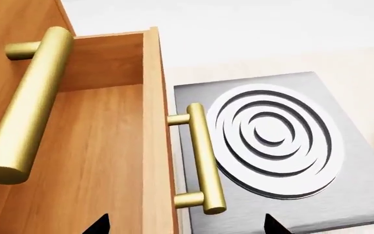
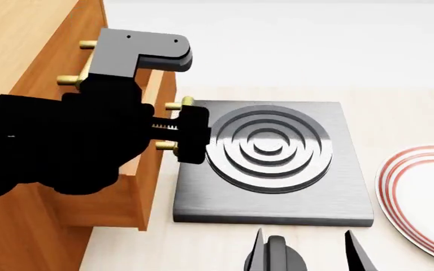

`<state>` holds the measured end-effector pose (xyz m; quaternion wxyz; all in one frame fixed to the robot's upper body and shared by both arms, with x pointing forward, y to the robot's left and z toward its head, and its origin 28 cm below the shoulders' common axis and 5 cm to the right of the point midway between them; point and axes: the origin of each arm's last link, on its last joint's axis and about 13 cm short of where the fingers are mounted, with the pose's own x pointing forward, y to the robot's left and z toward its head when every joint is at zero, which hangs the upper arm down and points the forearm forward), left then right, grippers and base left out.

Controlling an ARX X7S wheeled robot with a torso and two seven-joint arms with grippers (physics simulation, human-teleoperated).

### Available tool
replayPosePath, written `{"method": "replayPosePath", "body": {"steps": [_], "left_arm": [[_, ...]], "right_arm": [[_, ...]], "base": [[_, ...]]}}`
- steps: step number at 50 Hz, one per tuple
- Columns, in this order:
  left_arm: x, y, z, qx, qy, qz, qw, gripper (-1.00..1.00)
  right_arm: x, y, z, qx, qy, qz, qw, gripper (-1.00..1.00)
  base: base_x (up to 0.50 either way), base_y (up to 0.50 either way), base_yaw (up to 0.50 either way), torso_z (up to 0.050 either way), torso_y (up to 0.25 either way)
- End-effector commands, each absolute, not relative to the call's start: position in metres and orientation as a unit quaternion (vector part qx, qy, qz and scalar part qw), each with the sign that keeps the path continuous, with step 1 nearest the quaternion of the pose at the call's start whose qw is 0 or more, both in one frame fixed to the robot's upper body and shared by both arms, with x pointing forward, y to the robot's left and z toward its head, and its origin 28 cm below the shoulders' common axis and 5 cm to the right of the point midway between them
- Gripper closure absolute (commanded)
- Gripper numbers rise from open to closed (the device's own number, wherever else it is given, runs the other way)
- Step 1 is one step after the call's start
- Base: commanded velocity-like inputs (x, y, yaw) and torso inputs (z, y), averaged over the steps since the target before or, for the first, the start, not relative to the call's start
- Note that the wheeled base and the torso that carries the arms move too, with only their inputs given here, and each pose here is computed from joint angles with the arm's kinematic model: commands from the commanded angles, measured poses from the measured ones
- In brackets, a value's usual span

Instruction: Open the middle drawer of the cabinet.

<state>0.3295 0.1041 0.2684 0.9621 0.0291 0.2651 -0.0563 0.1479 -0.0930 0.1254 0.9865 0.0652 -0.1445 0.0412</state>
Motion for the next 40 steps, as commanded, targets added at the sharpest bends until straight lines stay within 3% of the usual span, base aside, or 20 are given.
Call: {"method": "replayPosePath", "body": {"steps": [1,40], "left_arm": [[0.338,0.107,0.266,-0.001,0.296,-0.046,0.954,-1.0],[0.332,0.088,0.247,-0.007,0.322,-0.094,0.942,-1.0]], "right_arm": [[0.148,-0.093,0.125,0.066,-0.143,0.041,0.987,-1.0],[0.148,-0.093,0.125,0.068,-0.143,0.042,0.987,-1.0]], "base": [[0.0,0.0,0.0,0.0,0.0],[0.0,0.0,0.0,0.0,0.0]]}}
